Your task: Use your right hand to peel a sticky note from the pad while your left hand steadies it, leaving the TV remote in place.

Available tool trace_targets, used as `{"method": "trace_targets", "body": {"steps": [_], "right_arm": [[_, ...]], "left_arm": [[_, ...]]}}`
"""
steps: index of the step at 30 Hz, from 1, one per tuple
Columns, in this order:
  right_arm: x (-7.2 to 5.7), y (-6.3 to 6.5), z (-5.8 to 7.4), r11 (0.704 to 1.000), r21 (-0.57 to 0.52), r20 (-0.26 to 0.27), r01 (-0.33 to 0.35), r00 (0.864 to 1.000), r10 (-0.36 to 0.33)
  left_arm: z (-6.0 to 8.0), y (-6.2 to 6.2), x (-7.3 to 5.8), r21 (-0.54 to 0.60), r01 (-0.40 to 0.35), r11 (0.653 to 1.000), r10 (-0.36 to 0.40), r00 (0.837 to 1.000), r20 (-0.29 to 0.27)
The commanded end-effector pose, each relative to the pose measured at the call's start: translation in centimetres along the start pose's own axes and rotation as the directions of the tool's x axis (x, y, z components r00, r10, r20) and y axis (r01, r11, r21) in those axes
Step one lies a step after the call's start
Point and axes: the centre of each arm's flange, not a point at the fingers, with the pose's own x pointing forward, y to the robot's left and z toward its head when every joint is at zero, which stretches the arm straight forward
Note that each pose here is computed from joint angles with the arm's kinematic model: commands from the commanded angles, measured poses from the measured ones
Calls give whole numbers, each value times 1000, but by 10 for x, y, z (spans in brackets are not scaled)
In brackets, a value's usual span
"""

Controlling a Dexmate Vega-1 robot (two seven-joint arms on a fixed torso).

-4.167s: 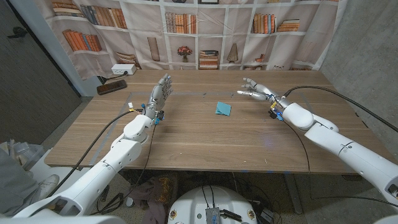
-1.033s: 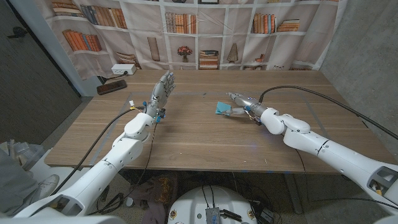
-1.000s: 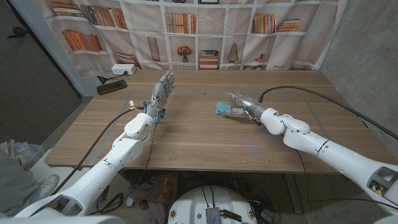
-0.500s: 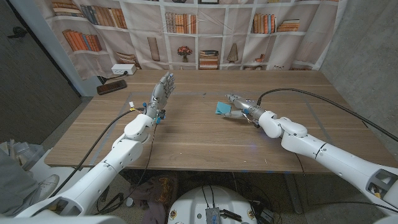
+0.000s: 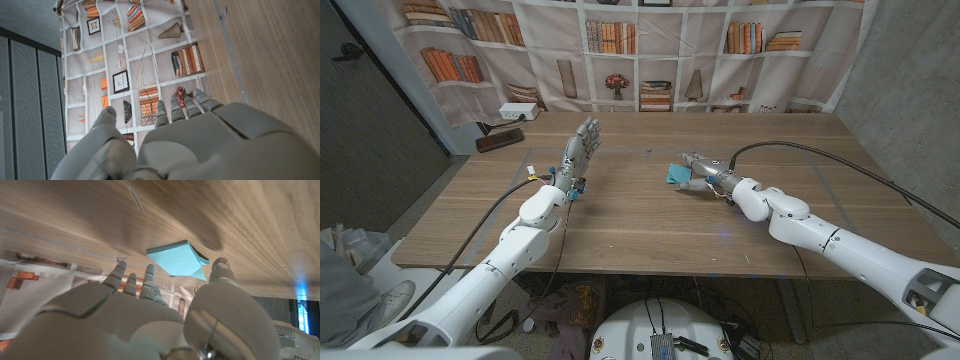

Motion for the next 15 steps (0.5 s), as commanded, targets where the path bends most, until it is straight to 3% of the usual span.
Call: {"method": "trace_targets", "body": {"steps": [1, 15], "right_arm": [[6, -1, 0, 1000, -5, 9, -2, 1000, 2], [3, 2, 2, 999, -3, 21, 40, 999, -40]], "left_arm": [[0, -2, 0, -13, 7, 1000, -7, 1000, 5], [1, -1, 0, -11, 8, 1000, -8, 1000, 3]]}}
